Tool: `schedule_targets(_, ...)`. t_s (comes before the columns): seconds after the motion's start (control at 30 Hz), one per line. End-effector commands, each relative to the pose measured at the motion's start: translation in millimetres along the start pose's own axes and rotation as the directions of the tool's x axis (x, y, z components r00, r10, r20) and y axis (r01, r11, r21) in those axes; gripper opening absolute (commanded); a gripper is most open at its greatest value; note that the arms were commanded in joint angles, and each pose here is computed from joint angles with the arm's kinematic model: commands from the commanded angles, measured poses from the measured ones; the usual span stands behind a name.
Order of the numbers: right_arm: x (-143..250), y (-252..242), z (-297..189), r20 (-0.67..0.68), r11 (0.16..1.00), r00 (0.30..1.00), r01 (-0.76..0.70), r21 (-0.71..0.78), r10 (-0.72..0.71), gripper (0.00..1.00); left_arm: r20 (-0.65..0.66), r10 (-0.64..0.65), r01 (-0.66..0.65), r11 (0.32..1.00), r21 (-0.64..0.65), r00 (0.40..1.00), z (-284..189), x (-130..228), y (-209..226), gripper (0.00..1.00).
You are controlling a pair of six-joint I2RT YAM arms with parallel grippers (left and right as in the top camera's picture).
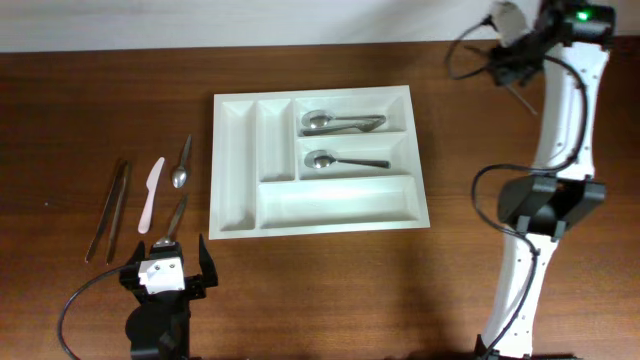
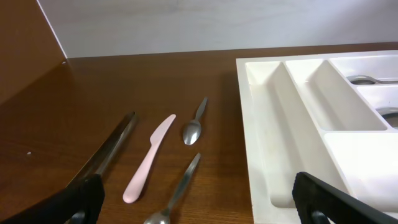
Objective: Pack container
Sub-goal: 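Place the fork into the tray's upper compartment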
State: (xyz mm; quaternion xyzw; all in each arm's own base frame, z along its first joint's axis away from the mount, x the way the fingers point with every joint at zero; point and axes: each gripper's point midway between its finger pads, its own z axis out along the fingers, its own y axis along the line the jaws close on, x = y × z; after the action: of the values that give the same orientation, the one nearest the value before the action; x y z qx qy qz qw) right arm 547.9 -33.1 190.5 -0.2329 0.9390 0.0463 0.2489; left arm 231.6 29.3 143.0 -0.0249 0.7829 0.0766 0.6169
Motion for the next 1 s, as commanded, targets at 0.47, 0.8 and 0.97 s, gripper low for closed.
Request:
schedule_targets(0.47, -55.9, 245.1, -4.5, 0.041, 0.889, 0.928, 0.367, -0.274, -0.37, 0.04, 0.003, 0.015, -0.015, 1.0, 0.003, 1.0, 0.3, 0.4, -0.4, 0.99)
schedule_targets(0.8, -10.3, 264.5, 33.1, -0.168, 0.884, 0.904, 0.32, -0.341, -0.392, 0.04, 0.003, 0.015, -0.015, 1.0, 0.004, 1.0, 0.3, 0.4, -0.5, 0.99)
schedule_targets(0.97, 15.2, 265.3, 63.9, -0.239, 0.867, 0.874, 0.313, -0.388, -0.423, 0.04, 0.003, 0.015, -0.015, 1.0, 0.003, 1.0, 0.3, 0.4, -0.4, 0.99)
